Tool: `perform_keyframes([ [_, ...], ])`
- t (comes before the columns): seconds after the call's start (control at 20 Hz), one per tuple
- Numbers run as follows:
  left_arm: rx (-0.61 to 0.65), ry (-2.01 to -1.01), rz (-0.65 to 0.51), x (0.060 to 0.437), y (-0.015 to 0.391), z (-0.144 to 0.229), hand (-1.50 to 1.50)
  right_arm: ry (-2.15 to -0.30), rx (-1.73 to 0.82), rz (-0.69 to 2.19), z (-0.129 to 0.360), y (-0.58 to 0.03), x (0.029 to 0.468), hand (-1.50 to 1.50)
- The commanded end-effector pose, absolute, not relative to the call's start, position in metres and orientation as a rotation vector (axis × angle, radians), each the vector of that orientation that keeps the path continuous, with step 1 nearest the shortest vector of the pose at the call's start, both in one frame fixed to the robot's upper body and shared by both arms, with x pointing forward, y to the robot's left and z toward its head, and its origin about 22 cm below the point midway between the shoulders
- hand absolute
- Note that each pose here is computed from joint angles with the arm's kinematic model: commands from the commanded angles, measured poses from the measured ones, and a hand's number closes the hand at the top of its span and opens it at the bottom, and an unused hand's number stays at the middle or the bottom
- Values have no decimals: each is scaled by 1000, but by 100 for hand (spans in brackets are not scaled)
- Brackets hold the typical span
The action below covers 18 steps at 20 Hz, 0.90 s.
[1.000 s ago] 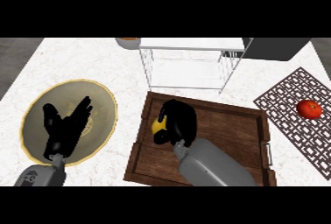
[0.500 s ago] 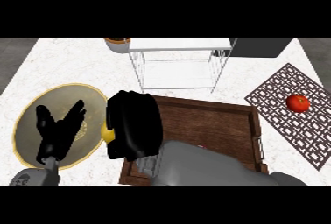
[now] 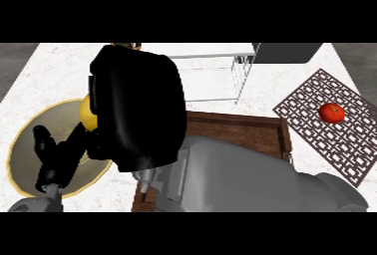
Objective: Pick the lemon from the tray and place it in the tiered shelf
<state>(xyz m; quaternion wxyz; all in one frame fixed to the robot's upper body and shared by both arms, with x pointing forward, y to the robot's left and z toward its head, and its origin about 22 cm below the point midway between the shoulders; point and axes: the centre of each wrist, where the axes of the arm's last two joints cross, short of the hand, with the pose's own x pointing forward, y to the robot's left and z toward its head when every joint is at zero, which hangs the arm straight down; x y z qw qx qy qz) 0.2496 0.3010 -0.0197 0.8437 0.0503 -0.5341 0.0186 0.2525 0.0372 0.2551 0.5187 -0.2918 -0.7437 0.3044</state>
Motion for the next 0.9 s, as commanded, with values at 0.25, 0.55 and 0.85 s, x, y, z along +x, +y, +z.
perform_keyframes([
  [0.25, 84, -1124, 39, 259, 292, -17, 0, -1657, -805, 555, 336, 20, 280, 150],
  [0.55, 100, -1110, 44, 243, 298, -20, 0, -1632, -850, 507, 357, -6, 322, 150],
  [0.85, 82, -1119, 21, 248, 293, -35, 0, -1624, -827, 584, 370, -27, 363, 150],
])
